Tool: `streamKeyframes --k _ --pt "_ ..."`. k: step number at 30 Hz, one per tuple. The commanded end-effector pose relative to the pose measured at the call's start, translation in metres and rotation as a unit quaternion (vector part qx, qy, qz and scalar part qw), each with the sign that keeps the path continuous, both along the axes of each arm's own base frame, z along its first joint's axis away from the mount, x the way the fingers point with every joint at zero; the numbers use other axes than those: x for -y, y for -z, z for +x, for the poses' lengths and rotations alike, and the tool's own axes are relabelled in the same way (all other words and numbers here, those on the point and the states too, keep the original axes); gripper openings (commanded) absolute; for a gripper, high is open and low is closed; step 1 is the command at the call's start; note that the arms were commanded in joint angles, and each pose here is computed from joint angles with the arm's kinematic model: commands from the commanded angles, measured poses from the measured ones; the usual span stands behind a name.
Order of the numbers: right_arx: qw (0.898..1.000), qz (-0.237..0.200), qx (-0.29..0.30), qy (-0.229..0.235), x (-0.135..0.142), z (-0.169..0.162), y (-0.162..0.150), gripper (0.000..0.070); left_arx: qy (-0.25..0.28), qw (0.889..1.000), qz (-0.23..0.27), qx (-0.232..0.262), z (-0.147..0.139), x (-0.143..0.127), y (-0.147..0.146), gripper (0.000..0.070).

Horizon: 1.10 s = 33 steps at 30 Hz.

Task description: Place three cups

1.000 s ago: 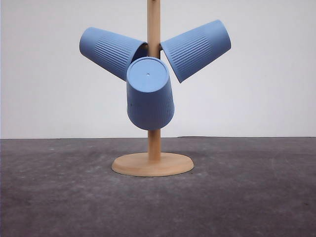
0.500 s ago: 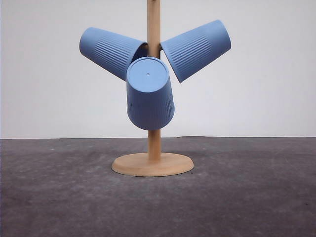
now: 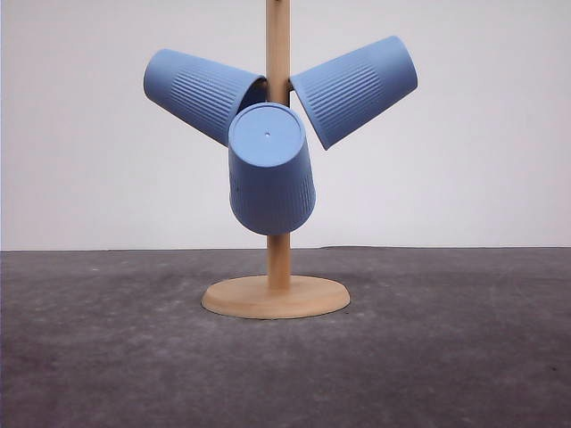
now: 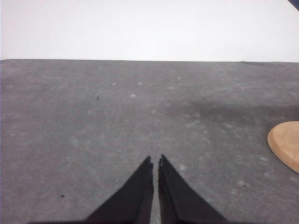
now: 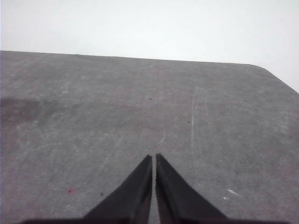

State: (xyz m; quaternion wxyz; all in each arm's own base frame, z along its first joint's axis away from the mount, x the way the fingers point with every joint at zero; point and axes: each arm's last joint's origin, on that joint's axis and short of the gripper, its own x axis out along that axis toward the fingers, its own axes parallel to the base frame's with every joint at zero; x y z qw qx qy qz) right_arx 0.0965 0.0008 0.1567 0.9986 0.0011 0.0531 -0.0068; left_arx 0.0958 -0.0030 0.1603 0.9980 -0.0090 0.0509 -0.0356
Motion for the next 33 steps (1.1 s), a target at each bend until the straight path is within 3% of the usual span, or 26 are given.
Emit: streamKeyframes --k 1,33 --pt "1.0 0.005 0.005 0.002 0.0001 0.0001 -0.0007 0.0009 0.0 1.0 0.0 0.0 0.0008 0.0 0.0033 0.0" --pt "1.0 0.005 0.005 0.002 0.0001 0.0001 -0.0007 0.0009 0.0 1.0 0.0 0.0 0.0008 0.0 0.0033 0.0"
